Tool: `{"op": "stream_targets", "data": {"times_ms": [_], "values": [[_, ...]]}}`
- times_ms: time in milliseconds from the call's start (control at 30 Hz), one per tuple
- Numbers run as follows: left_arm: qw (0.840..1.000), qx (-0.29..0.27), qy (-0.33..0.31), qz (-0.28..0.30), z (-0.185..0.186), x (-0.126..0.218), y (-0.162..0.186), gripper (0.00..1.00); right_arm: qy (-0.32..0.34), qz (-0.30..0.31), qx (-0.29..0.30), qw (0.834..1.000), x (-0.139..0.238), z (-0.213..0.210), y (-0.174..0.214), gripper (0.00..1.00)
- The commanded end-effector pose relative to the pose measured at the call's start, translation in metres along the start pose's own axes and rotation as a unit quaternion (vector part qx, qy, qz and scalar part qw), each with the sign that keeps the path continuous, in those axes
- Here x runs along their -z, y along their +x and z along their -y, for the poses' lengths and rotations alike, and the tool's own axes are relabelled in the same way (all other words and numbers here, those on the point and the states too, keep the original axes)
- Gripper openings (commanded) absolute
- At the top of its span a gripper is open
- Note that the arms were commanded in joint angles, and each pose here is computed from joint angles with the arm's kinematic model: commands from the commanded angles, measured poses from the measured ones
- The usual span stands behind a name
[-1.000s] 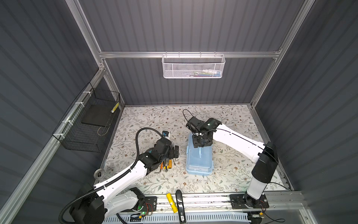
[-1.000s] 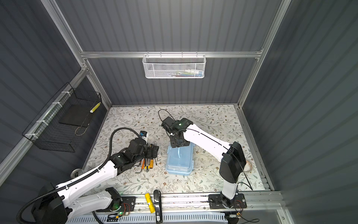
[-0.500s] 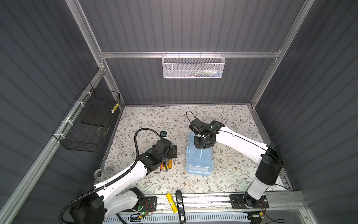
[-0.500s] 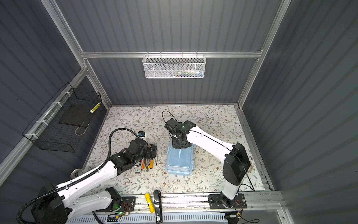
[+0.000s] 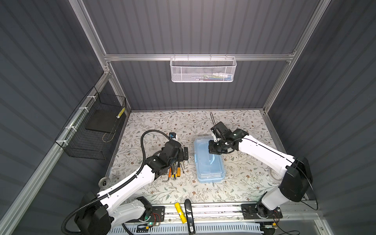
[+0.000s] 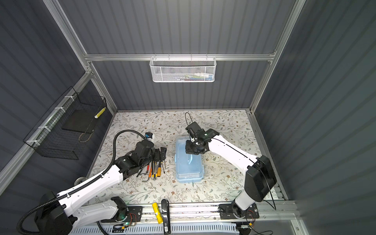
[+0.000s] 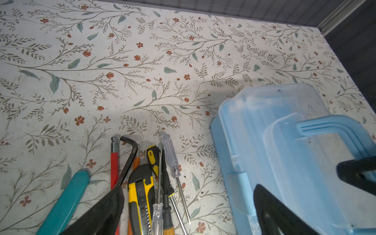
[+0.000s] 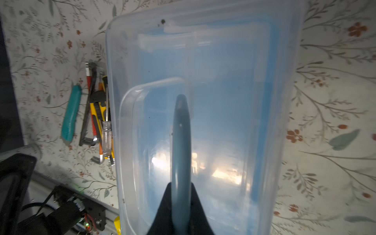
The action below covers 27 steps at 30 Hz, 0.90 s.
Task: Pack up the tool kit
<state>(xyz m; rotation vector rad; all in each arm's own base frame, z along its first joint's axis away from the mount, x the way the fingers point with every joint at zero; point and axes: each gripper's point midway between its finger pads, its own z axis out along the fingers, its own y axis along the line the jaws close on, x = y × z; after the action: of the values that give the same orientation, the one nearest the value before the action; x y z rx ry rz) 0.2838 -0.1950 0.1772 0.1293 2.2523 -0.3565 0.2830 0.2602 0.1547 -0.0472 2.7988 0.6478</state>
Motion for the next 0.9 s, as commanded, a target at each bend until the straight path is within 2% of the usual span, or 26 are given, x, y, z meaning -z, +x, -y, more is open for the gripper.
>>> {"op": "stream_targets", "data": {"times_ms": [0,133,367,500,633,867], "values": [[1.000,0.001,0.019,0.006,0.011,0.007,-0.015,0.99,-0.196,0.014,0.009,0.980,0.027,-0.048,-0.017,0.00],[0.999,-0.003,0.052,-0.001,0.026,0.010,-0.022,0.99,-0.261,0.014,0.006,0.965,0.035,-0.041,-0.018,0.00],[0.992,-0.007,0.117,-0.037,0.058,0.004,-0.020,1.00,-0.300,0.033,-0.034,0.953,0.030,0.005,-0.017,0.00],[0.988,0.003,0.148,-0.050,0.075,-0.004,-0.021,0.99,-0.258,0.040,-0.044,0.964,0.023,0.038,-0.009,0.00],[0.984,0.014,0.166,-0.057,0.089,-0.011,-0.023,0.99,-0.165,0.073,-0.042,0.983,0.022,0.077,-0.008,0.00],[0.976,0.024,0.205,-0.072,0.119,-0.021,-0.018,0.99,-0.072,0.087,-0.036,0.993,0.023,0.114,-0.002,0.00]]}}
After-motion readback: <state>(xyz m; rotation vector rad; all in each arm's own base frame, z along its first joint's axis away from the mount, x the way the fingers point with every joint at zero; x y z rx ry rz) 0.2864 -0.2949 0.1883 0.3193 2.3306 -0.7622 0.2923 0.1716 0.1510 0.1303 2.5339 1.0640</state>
